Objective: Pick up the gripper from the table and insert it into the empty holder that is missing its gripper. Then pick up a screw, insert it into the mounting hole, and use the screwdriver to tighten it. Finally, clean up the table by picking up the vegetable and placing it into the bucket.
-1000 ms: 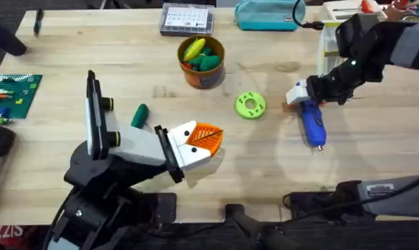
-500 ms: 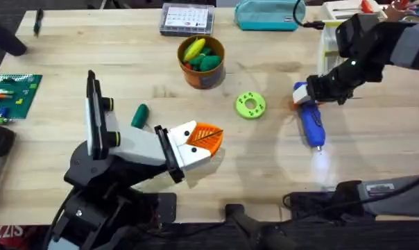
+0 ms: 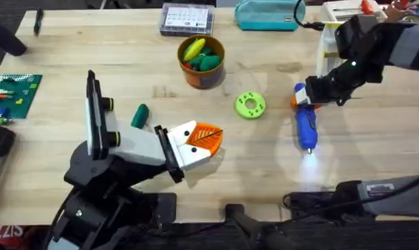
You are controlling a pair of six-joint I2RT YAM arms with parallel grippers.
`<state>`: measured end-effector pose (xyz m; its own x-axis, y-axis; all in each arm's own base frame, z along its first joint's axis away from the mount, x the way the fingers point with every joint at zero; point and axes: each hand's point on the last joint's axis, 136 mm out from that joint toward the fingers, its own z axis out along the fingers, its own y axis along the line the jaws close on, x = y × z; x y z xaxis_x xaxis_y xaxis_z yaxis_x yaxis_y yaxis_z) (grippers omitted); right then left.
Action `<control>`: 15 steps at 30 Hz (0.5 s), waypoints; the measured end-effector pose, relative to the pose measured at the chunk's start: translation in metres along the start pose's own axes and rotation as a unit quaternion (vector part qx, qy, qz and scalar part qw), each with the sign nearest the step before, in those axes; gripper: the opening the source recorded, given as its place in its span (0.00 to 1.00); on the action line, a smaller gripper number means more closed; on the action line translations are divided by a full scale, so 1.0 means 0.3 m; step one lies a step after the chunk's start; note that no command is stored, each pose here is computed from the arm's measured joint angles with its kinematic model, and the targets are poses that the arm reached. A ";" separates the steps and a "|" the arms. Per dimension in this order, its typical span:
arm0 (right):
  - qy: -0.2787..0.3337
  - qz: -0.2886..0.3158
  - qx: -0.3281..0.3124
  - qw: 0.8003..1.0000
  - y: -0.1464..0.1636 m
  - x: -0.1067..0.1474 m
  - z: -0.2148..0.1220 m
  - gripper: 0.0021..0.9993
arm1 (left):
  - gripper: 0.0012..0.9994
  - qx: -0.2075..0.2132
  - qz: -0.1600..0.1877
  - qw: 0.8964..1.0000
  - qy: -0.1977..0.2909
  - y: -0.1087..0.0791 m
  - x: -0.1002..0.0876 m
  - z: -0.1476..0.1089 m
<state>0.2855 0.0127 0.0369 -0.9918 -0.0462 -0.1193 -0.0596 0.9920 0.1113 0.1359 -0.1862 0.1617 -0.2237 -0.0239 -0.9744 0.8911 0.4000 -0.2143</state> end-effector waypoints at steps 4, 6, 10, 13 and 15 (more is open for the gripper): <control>0.016 0.002 -0.003 1.000 0.006 0.010 -0.028 0.03 | 0.01 0.000 0.000 1.000 0.000 0.000 0.000 0.000; 0.013 0.002 -0.003 1.000 0.009 -0.012 -0.063 0.03 | 0.01 0.000 0.000 1.000 0.000 0.000 0.000 0.000; -0.012 -0.001 -0.002 1.000 0.015 -0.084 -0.154 0.03 | 0.01 -0.001 0.000 1.000 0.000 0.002 0.000 0.000; -0.038 -0.004 -0.001 0.999 0.021 -0.118 -0.219 0.03 | 0.01 -0.001 0.000 1.000 0.000 0.002 0.000 0.000; -0.053 -0.006 0.001 0.999 0.024 -0.127 -0.253 0.03 | 0.01 -0.001 0.000 1.000 0.000 0.002 0.000 0.000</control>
